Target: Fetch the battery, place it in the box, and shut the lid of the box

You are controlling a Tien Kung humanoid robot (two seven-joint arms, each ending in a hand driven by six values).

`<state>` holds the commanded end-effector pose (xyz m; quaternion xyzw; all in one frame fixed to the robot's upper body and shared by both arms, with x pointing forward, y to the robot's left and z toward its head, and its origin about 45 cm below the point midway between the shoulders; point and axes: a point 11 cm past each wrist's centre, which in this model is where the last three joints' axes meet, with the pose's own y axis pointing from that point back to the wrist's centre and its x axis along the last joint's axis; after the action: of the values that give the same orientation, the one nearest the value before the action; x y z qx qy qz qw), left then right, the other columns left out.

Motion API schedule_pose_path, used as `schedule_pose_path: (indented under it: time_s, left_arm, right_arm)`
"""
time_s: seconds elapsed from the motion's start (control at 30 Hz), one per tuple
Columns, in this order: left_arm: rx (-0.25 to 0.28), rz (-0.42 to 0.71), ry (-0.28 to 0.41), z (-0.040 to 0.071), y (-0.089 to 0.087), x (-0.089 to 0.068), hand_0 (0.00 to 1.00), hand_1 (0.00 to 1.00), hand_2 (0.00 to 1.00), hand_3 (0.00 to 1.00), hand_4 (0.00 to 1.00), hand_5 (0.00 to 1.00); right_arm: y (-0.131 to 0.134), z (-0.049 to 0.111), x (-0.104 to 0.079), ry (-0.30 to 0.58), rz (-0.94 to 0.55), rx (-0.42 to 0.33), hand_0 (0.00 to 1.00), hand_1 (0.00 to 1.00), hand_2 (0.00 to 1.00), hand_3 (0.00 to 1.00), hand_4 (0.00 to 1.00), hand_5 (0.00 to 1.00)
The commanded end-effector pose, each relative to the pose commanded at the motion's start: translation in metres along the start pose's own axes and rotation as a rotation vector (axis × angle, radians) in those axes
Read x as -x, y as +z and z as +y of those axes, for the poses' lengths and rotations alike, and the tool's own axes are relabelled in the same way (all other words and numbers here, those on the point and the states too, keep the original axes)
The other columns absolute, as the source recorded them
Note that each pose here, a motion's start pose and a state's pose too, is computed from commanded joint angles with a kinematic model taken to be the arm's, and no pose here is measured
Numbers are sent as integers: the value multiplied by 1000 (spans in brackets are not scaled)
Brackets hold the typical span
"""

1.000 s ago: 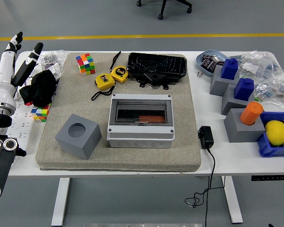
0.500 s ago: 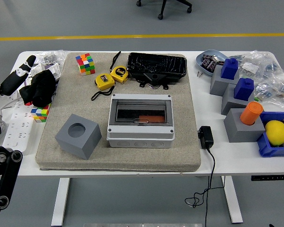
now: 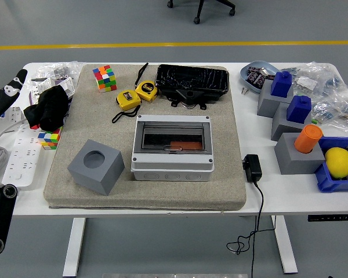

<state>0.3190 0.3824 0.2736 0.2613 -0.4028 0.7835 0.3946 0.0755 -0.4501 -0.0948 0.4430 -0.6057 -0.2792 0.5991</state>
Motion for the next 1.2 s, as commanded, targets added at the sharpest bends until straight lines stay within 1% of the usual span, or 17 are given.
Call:
schedule_pose_path:
  time_s: [0.1, 0.13, 0.23, 0.3, 0.33, 0.37, 0.43, 0.5, 0.53, 0.63, 0.7, 0.73, 0.9, 0.93, 1.1, 1.13, 1.2]
  left_arm:
    - [-46, -4, -58, 0, -5, 5, 998, 998, 998, 931, 935, 998]
    - [-50, -4, -66, 1, -5, 6, 998, 998, 998, 998, 998, 656]
    - [-61, -4, -78, 1, -6, 7, 998, 998, 998, 998, 998, 656]
    - [-42, -8, -76, 1, -7, 8, 998, 998, 998, 998, 998, 656]
    - [-34, -6, -75, 1, -7, 9, 998, 998, 998, 998, 998, 998]
    - [-27, 1, -74, 1, -7, 9, 998, 998, 998, 998, 998, 998]
    - [-33, 20, -76, 1, -8, 10, 998, 998, 998, 998, 998, 998]
    - [-32, -7, -83, 1, -7, 11, 998, 998, 998, 998, 998, 998]
    - [-41, -6, -97, 1, -6, 12, 998, 998, 998, 998, 998, 872]
    - [-20, -6, -96, 2, -4, 13, 998, 998, 998, 998, 998, 872]
    - [-11, 23, -87, 3, -4, 13, 998, 998, 998, 998, 998, 872]
    - [-21, 44, -78, 3, -6, 13, 998, 998, 998, 828, 998, 998]
    - [-22, 62, -54, 2, -8, 9, 998, 998, 998, 828, 998, 998]
    - [-21, 66, -52, 1, -8, 8, 998, 998, 867, 788, 998, 998]
    - [-4, 16, -62, 1, -4, 8, 998, 998, 867, 788, 998, 998]
    - [-6, 16, -66, 1, -5, 9, 998, 998, 918, 968, 998, 998]
    - [-10, 30, -62, 1, -6, 9, 998, 998, 918, 968, 998, 998]
  right_arm:
    - [0, 0, 0, 1, -2, 0, 752, 699, 716, 753, 998, 984]
    - [0, 0, 0, 1, -2, 0, 752, 698, 716, 753, 998, 985]
    - [-1, 0, 0, 0, -4, -2, 752, 698, 716, 753, 998, 985]
    - [-2, 0, 1, -2, -5, -3, 752, 698, 716, 753, 998, 985]
    - [-2, 0, 1, -2, -5, -4, 752, 700, 716, 753, 998, 985]
    - [-3, 0, 1, -2, -5, -5, 752, 700, 716, 753, 998, 985]
    - [-3, 0, 1, -2, -6, -5, 752, 700, 716, 753, 998, 985]
    - [-3, 0, 1, -2, -7, -4, 752, 700, 716, 753, 998, 985]
    - [-2, 0, 1, -1, -9, -3, 752, 698, 716, 752, 998, 990]
    - [-2, 0, 1, 1, -14, -2, 752, 698, 716, 752, 998, 990]
    - [-2, 0, 1, 0, -13, -3, 752, 698, 716, 752, 998, 990]
    - [-2, 0, 1, 0, -13, -3, 753, 699, 716, 753, 998, 994]
    - [-3, 0, 2, -2, -14, -5, 753, 699, 716, 753, 998, 994]
    - [-3, 0, 2, -2, -14, -4, 752, 699, 716, 751, 998, 998]
    - [-3, 0, 1, 0, -14, -3, 752, 699, 716, 751, 998, 998]
    - [-3, 0, 1, 1, -15, -4, 752, 699, 716, 752, 998, 998]
    - [-4, 0, 1, 1, -16, -5, 752, 699, 716, 752, 998, 998]
